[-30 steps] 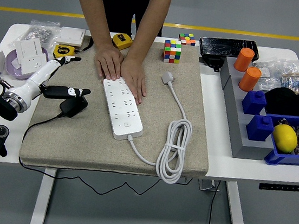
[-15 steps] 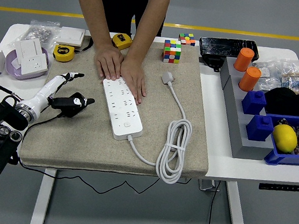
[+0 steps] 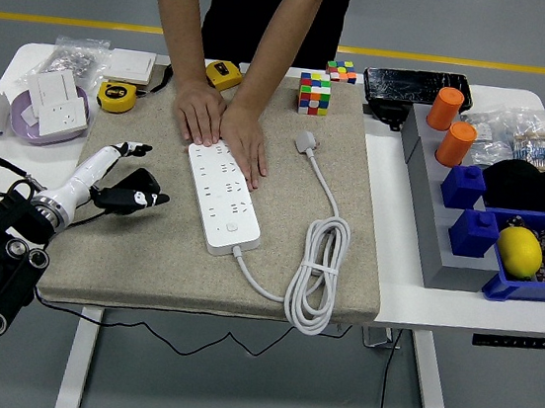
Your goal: Pick up the plug,place it near the board,insert it into the board,press the button
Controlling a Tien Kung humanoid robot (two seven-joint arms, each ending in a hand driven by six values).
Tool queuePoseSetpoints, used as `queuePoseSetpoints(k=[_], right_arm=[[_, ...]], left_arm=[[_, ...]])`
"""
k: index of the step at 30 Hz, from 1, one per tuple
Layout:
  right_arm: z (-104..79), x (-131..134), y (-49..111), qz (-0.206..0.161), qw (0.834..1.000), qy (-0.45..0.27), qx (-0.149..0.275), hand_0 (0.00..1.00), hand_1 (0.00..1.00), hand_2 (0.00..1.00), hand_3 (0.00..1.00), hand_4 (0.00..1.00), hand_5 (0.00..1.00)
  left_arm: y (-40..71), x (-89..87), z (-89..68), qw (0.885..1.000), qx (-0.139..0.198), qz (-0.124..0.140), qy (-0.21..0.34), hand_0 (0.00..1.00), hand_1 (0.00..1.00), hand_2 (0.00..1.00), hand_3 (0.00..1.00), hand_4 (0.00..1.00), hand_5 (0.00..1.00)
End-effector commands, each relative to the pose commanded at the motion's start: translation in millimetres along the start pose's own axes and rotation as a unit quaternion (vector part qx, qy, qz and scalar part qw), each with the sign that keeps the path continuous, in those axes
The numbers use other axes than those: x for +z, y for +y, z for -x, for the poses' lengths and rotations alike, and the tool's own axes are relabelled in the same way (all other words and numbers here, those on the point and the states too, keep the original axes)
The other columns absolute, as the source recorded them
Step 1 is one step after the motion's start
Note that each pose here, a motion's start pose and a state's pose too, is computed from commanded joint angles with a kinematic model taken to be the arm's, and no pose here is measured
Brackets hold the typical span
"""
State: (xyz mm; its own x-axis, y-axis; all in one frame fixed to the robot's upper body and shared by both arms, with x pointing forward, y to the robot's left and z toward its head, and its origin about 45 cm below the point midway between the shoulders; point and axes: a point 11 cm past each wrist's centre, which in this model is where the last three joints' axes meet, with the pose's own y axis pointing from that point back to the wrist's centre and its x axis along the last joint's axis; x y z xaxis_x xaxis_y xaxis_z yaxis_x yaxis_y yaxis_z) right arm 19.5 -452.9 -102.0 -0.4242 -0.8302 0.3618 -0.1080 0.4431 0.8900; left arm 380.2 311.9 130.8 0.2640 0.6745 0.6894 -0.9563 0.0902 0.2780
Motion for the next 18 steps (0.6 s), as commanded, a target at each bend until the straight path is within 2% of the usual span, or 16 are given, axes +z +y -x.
queuePoseSetpoints(k=[11, 12, 17, 18], right_arm=[[-2.1, 2, 0.0, 0.002, 1.0, 0.001, 0.002, 0.98, 0.925, 0.864, 0.862, 0.998, 0.998], [-2.4, 2, 0.0, 0.002, 1.0, 0.001, 0.002, 0.98, 0.925, 0.864, 0.861, 0.998, 0.998], [-2.9, 1, -0.1, 0.001, 1.0, 0.001, 0.003, 0.98, 0.925, 0.864, 0.861, 0.998, 0.998], [-2.9, 1, -0.1, 0.001, 1.0, 0.001, 0.003, 0.98, 0.925, 0.863, 0.857, 0.998, 0.998]], left_arm=[[-1.8, -9.5, 3.8, 1.0, 0.004, -0.014, -0.021, 0.933, 0.833, 0.725, 0.76, 0.998, 0.199], [-1.9, -9.9, 4.1, 1.0, 0.005, -0.014, -0.021, 0.874, 0.812, 0.715, 0.744, 0.998, 0.251], [-1.7, -10.2, 1.9, 0.999, 0.015, -0.015, -0.023, 0.874, 0.812, 0.715, 0.744, 0.998, 0.251], [-1.7, -10.0, 1.4, 0.999, 0.017, -0.015, -0.025, 0.816, 0.742, 0.635, 0.632, 0.998, 0.269]])
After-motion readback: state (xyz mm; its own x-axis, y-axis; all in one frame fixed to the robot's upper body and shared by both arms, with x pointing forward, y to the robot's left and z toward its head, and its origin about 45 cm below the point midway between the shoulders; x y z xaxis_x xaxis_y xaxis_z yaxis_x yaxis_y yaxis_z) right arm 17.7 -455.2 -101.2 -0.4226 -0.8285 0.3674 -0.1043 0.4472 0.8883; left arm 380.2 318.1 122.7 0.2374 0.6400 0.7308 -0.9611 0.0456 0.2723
